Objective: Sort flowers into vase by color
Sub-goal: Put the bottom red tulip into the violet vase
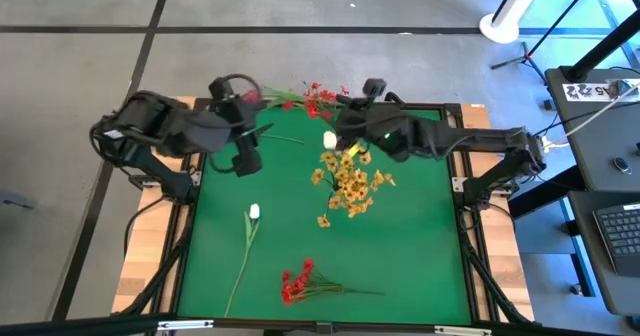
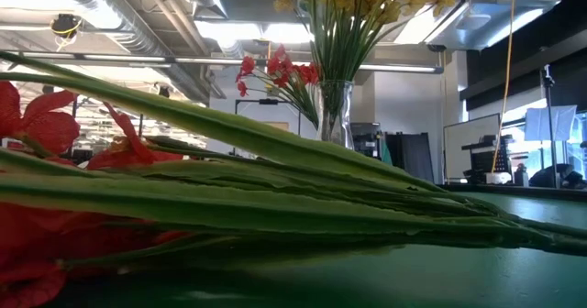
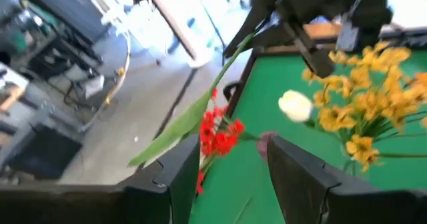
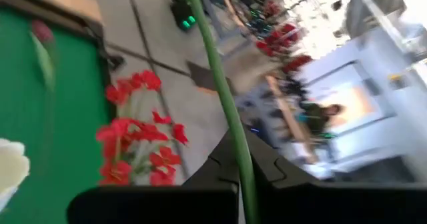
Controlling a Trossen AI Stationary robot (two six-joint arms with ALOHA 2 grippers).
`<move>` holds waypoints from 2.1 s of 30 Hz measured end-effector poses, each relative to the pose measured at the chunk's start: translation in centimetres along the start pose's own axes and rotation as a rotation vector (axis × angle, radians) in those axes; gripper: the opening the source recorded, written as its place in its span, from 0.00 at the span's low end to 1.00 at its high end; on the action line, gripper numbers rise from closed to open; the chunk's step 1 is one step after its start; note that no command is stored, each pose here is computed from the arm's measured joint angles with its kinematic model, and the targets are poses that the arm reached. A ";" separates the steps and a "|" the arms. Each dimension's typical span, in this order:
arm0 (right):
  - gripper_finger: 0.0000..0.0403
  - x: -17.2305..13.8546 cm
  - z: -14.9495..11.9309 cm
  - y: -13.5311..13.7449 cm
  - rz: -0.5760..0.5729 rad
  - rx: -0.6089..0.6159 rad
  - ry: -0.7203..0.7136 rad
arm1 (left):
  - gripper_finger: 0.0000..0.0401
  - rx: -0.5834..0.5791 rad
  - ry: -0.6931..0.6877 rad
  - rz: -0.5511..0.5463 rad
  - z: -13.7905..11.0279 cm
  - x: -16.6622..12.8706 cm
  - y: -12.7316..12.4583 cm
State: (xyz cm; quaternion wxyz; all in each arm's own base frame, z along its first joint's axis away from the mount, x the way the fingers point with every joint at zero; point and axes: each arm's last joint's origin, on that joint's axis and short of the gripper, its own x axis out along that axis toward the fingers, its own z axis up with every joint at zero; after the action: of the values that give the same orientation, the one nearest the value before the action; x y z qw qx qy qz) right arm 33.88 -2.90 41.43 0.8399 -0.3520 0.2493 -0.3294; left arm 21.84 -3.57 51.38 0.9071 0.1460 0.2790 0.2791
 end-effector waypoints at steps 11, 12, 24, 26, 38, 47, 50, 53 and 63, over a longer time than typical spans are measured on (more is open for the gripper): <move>0.00 -1.3 -2.7 -6.4 0.398 0.426 -0.266 | 0.42 -0.041 -0.173 -0.124 -0.7 -4.2 0.6; 0.00 -1.3 -2.9 -6.6 0.425 0.442 -0.292 | 0.42 -0.029 -0.181 -0.129 -0.8 -4.2 0.3; 0.00 0.0 -6.9 -5.5 0.603 0.658 -0.590 | 0.42 -0.008 -0.426 -0.216 -3.8 -1.5 -2.2; 0.00 0.1 -7.5 -5.4 0.624 0.700 -0.666 | 0.42 -0.028 -0.537 -0.242 -4.3 -0.5 -2.4; 0.00 0.7 -8.9 -3.9 0.686 0.814 -0.769 | 0.42 -0.150 -0.774 -0.174 -5.4 8.5 -1.7; 0.00 0.9 -8.5 -2.7 0.712 0.807 -0.753 | 0.42 -0.256 -0.829 -0.275 -5.3 13.5 -0.2; 0.00 1.1 -8.5 -2.3 0.714 0.798 -0.740 | 0.42 -0.268 -0.884 -0.288 -4.9 14.0 -0.1; 0.00 1.4 -8.7 -2.1 0.717 0.797 -0.719 | 0.42 -0.268 -0.905 -0.292 -4.8 14.2 -0.2; 0.00 2.2 -8.9 -1.3 0.727 0.793 -0.672 | 0.42 -0.308 -0.902 -0.285 -4.8 14.6 -0.1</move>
State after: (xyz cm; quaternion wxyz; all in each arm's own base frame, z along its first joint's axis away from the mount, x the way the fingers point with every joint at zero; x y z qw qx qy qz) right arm 29.02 -9.05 36.40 0.9971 0.0086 -0.0654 0.0379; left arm 29.09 5.41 41.29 0.9776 0.0771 -0.1685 0.0993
